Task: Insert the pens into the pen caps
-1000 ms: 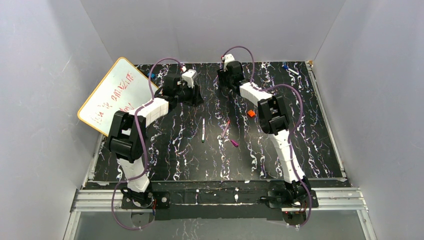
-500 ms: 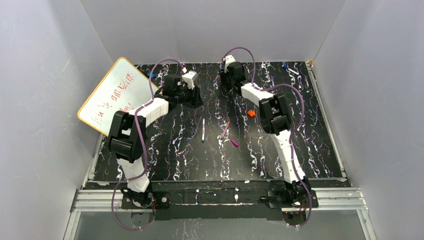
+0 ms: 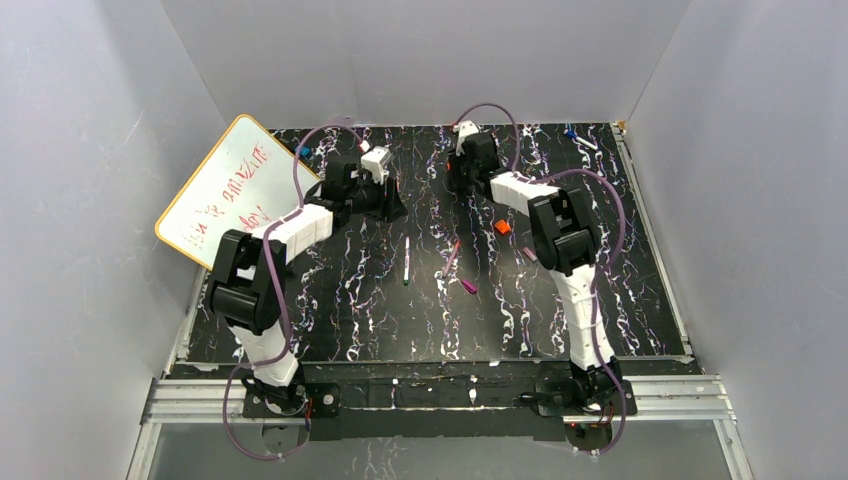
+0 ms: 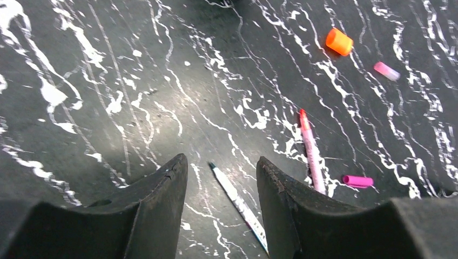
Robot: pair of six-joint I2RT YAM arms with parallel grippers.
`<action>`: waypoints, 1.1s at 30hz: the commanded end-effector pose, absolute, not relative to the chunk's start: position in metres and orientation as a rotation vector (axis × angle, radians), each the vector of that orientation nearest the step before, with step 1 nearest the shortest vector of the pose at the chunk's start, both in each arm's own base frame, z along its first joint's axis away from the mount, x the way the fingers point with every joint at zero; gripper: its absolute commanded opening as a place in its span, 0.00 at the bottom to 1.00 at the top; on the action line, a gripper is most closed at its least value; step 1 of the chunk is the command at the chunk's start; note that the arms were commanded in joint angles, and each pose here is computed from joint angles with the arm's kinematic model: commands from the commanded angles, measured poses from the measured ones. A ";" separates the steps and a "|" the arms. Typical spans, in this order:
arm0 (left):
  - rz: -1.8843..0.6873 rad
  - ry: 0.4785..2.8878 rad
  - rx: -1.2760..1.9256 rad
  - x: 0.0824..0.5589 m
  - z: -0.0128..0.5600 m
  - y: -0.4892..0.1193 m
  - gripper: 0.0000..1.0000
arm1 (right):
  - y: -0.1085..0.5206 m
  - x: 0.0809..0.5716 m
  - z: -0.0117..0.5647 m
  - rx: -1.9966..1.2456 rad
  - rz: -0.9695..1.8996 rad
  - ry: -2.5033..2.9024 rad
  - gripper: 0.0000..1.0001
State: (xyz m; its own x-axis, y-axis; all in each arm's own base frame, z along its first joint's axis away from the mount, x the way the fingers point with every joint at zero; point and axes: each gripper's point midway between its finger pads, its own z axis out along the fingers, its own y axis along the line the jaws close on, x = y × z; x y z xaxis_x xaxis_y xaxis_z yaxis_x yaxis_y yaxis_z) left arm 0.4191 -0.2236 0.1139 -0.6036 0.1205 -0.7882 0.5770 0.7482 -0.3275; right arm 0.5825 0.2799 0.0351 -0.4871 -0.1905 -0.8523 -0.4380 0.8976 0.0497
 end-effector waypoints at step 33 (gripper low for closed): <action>-1.503 1.422 -0.102 0.383 0.197 -0.303 0.59 | 0.331 0.440 0.222 -0.364 0.528 1.798 0.10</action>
State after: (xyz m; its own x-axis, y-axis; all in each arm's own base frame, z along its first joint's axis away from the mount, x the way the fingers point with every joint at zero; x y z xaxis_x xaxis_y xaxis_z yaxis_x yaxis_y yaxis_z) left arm 0.3758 -0.3063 0.1296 -0.6112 -0.5813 -0.5371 0.4367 0.3182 -0.8414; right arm 0.4463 0.3228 0.1782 -0.3706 -0.0377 -0.9280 -0.4873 0.8585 0.1598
